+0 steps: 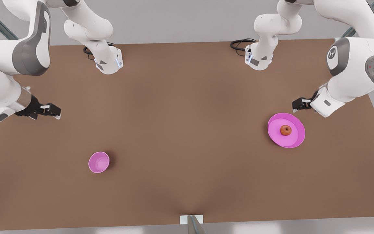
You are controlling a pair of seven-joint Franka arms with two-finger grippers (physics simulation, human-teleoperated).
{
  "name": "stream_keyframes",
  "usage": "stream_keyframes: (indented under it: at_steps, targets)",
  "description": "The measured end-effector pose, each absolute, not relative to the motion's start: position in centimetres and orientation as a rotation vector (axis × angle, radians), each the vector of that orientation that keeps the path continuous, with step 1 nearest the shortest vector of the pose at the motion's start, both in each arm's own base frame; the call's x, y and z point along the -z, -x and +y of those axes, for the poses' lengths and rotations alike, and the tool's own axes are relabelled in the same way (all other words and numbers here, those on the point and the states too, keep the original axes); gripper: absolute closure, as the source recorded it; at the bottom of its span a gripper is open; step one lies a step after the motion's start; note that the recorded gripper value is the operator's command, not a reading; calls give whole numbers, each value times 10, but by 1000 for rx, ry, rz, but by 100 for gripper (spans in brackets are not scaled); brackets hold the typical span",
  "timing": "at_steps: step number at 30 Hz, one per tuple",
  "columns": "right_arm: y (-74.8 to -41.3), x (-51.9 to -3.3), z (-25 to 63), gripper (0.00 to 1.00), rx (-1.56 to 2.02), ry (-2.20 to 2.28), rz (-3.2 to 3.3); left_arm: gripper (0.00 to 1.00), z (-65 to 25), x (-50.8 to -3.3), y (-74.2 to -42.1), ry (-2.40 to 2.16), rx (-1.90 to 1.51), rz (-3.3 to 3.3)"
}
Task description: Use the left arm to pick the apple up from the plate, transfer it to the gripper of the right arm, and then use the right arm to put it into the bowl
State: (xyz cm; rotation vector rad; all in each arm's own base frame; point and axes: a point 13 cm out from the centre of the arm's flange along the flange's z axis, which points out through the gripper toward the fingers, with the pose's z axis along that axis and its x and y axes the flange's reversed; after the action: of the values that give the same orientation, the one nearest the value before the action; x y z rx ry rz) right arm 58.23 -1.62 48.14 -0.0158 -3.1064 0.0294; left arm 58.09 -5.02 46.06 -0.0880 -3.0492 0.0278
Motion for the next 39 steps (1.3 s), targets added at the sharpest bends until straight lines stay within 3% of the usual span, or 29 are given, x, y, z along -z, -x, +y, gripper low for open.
stream_keyframes:
  at_steps: [2,9,14,39]
  targets:
    - [-586,-483,-17,0,-30,17,-3121,0,-49,-443,-584,92,-26,-3046]
    - [-591,-485,-17,0,-31,13,-3145,0,-8,-235,-552,-17,-21,-2957]
    - [-593,-485,-16,0,-31,9,-3151,0,13,-149,-546,-94,-34,-3014]
    - [-594,-485,-17,0,-31,8,-3154,0,60,-38,-511,-105,9,-3004]
